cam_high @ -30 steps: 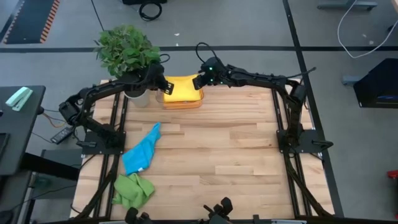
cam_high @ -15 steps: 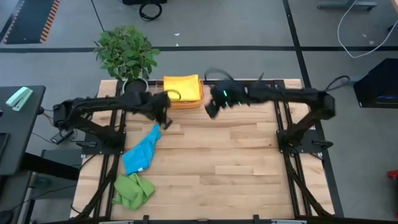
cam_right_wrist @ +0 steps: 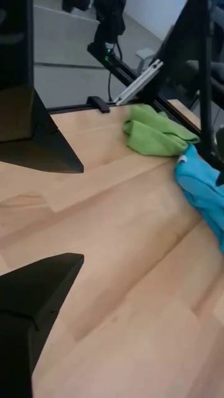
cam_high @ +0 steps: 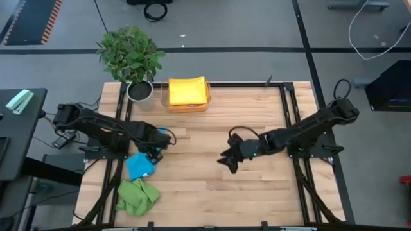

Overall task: Fold microfiber towels
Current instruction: Fold the blue microfiber cloth

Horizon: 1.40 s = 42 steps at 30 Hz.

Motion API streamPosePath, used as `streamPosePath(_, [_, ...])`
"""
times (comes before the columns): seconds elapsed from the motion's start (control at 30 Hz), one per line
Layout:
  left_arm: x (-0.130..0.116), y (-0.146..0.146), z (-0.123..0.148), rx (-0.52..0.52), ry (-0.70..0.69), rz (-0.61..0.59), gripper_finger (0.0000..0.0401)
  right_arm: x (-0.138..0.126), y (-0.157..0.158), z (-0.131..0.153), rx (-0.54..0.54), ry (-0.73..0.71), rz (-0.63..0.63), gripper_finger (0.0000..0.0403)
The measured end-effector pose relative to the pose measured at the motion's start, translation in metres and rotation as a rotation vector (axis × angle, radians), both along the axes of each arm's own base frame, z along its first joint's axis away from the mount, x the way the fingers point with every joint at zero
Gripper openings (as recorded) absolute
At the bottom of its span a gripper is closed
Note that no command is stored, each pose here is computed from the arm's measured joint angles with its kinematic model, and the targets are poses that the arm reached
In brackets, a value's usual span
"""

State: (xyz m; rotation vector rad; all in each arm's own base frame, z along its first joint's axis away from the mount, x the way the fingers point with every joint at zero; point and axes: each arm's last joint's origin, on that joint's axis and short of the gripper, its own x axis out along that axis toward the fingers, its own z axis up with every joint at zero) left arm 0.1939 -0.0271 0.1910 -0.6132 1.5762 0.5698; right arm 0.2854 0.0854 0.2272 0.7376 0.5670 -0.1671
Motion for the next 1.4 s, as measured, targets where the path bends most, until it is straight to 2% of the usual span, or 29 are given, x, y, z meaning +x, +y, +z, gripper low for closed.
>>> streamPosePath(0.17, [-0.013, 0.002, -0.025, -0.002, 0.040, 0.049, 0.0257, -0.008, 0.021, -0.004, -0.007, 0.001, 0.007, 0.0229])
streamPosePath(0.3, [-0.022, 0.003, -0.040, -0.012, 0.070, 0.106, 0.0241, -0.010, 0.028, -0.002, 0.005, -0.008, 0.006, 0.0229])
streamPosePath(0.4, [-0.021, 0.002, -0.045, -0.058, 0.044, 0.129, 0.0191, -0.011, 0.033, 0.000, 0.021, -0.015, 0.014, 0.0229])
streamPosePath(0.5, [-0.012, -0.002, -0.035, -0.137, 0.018, 0.137, 0.0086, -0.014, 0.038, 0.000, 0.023, -0.013, 0.030, 0.0229])
streamPosePath(0.53, [-0.006, -0.005, -0.027, -0.163, -0.013, 0.129, 0.0046, -0.015, 0.040, 0.000, 0.022, -0.013, 0.034, 0.0229])
streamPosePath(0.57, [0.002, -0.008, -0.016, -0.179, -0.052, 0.117, 0.0025, -0.015, 0.040, 0.000, 0.022, -0.013, 0.037, 0.0229])
streamPosePath(0.67, [0.026, -0.018, 0.028, -0.212, -0.212, 0.046, 0.0021, -0.019, 0.042, 0.003, 0.023, -0.011, 0.049, 0.0229])
streamPosePath(0.8, [0.056, -0.033, 0.102, -0.199, -0.559, -0.147, 0.0009, -0.032, 0.038, 0.020, 0.027, -0.031, 0.071, 0.0229])
streamPosePath(0.93, [0.075, -0.049, 0.164, -0.060, -0.971, -0.297, 0.0014, -0.056, 0.035, 0.042, -0.004, -0.064, 0.109, 0.0229])
streamPosePath(1.03, [0.082, -0.057, 0.183, 0.054, -1.167, -0.363, 0.0015, -0.074, 0.036, 0.058, -0.040, -0.123, 0.154, 0.0229])
streamPosePath(1.1, [0.087, -0.060, 0.182, 0.107, -1.224, -0.395, 0.0009, -0.084, 0.039, 0.067, -0.065, -0.175, 0.167, 0.0229])
streamPosePath(1.17, [0.093, -0.063, 0.170, 0.129, -1.225, -0.416, 0.0007, -0.091, 0.041, 0.074, -0.093, -0.220, 0.132, 0.0229])
streamPosePath(1.3, [0.104, -0.065, 0.126, 0.147, -1.151, -0.415, 0.0015, -0.096, 0.044, 0.075, -0.132, -0.247, 0.036, 0.0229])
streamPosePath(1.4, [0.112, -0.057, 0.081, 0.153, -1.090, -0.310, 0.0011, -0.090, 0.048, 0.067, -0.141, -0.216, 0.017, 0.0229])
